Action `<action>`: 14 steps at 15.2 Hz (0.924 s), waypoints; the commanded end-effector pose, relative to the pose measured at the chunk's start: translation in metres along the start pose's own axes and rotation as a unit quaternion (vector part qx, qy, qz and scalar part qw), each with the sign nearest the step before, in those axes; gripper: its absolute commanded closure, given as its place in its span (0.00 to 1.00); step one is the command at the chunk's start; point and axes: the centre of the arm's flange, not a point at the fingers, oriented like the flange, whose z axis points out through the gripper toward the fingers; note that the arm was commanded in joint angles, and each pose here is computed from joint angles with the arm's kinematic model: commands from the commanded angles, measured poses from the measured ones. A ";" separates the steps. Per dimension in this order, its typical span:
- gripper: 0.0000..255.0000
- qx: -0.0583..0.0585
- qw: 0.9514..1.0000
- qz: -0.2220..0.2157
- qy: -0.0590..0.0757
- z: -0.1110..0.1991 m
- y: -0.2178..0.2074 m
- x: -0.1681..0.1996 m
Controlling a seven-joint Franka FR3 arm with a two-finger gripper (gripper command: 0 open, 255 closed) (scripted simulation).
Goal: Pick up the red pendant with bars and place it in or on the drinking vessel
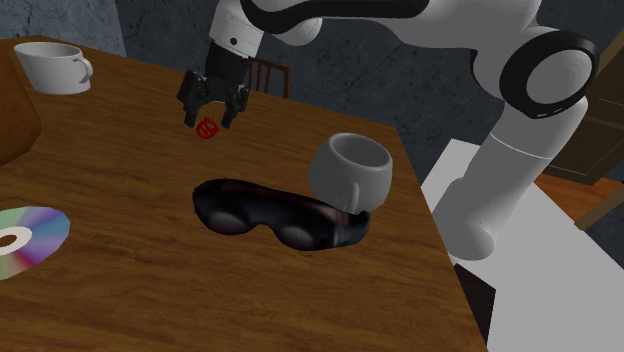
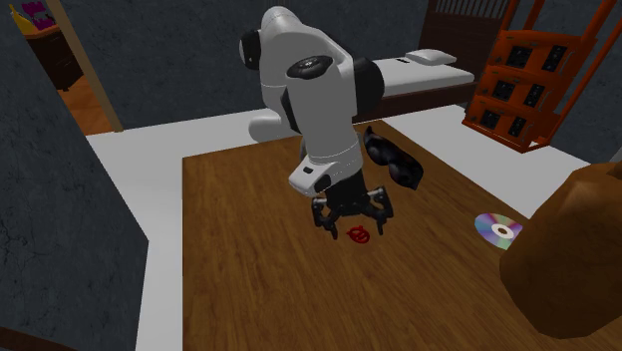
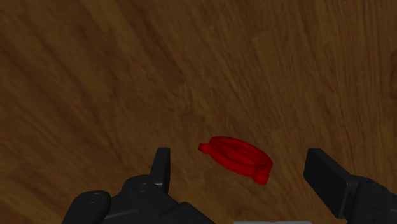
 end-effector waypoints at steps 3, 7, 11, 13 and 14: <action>0.00 0.000 1.000 0.000 0.000 0.003 0.000 -0.001; 0.00 0.000 1.000 0.000 0.000 0.002 0.000 -0.001; 1.00 0.000 1.000 0.000 0.000 0.002 0.000 -0.001; 1.00 0.000 1.000 0.000 0.000 0.002 0.000 -0.001; 1.00 0.000 1.000 0.000 0.000 0.002 0.000 -0.001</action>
